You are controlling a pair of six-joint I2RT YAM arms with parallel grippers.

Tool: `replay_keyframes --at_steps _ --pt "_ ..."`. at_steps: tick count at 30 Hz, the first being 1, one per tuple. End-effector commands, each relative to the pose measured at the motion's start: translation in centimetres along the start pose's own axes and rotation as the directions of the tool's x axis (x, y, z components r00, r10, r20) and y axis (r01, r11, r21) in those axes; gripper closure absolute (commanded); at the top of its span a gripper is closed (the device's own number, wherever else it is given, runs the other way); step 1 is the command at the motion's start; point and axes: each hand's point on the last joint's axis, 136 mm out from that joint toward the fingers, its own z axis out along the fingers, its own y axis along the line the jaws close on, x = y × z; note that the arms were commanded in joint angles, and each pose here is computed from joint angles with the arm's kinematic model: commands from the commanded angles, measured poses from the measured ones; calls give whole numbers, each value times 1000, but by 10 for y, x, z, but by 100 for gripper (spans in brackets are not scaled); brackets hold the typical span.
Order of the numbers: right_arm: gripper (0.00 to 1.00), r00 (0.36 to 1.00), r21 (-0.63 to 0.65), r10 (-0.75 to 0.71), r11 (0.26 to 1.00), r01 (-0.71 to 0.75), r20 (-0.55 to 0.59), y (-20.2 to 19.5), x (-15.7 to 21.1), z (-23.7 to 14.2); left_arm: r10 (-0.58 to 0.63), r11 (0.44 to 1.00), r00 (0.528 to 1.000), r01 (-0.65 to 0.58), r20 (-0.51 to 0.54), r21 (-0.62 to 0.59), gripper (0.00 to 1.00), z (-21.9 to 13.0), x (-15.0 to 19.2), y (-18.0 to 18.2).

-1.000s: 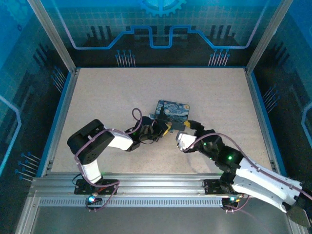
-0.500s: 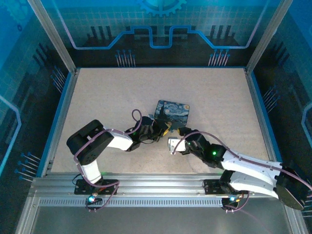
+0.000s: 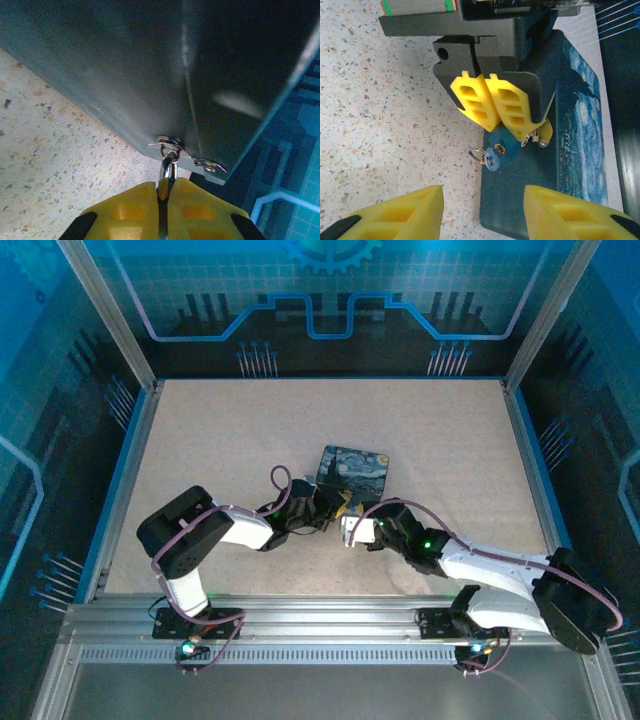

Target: Unlock the padlock with the key

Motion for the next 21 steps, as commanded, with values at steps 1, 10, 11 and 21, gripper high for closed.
replay_keyframes --at_steps 1,10,11,21 --pt "55 998 16 30 999 -31 51 -11 -13 4 1 997 1000 -1 8 83 100 -5 3 -27" --pt "61 998 31 46 998 -48 41 -16 -14 16 -3 997 1000 2 6 82 100 -4 2 -25" --pt "62 998 33 46 998 -47 36 -16 -13 17 -2 997 1000 2 5 82 100 -4 3 -26" --pt "70 998 48 54 997 -55 23 -21 -12 26 -5 996 1000 5 5 84 100 -4 3 -25"
